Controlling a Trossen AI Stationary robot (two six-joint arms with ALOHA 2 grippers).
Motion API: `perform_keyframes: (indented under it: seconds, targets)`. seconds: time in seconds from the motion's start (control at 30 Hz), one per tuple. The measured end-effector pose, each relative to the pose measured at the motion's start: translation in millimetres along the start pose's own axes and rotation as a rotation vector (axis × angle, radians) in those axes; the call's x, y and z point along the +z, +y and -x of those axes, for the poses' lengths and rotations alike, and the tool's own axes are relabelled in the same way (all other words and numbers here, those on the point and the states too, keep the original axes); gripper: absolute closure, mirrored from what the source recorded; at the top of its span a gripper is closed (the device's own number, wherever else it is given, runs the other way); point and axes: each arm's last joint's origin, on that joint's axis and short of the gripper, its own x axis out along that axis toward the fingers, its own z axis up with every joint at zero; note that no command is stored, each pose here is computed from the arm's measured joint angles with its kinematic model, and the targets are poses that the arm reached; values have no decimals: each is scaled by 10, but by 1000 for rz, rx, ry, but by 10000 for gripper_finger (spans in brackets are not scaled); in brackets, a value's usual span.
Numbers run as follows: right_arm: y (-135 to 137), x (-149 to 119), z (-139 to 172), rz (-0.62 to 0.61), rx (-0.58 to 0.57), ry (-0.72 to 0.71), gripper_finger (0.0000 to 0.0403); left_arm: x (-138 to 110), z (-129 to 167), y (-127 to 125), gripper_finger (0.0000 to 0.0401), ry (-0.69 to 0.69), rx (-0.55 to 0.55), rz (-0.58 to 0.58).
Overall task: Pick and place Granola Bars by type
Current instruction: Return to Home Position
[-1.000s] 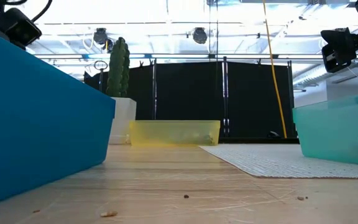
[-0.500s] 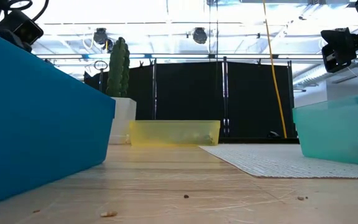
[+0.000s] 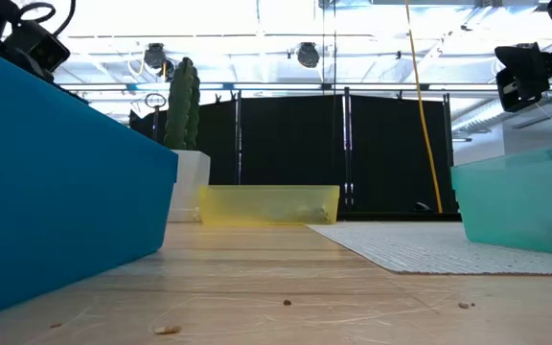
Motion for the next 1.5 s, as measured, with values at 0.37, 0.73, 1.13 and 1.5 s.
perform_keyframes:
  seconds: [0.37, 0.73, 1.13, 1.5]
  targets:
    - [0, 0, 0, 0, 0, 0, 175, -104, -113, 37, 86, 151, 48, 63]
    - [0, 0, 0, 0, 0, 0, 176, -199, -188, 49, 93, 271, 76, 58]
    - [0, 0, 0, 0, 0, 0, 174, -45, -57, 44, 99, 70, 42, 84]
    - [0, -1, 0, 0, 0, 1, 172, 102, 105, 44, 90, -164, -3, 112]
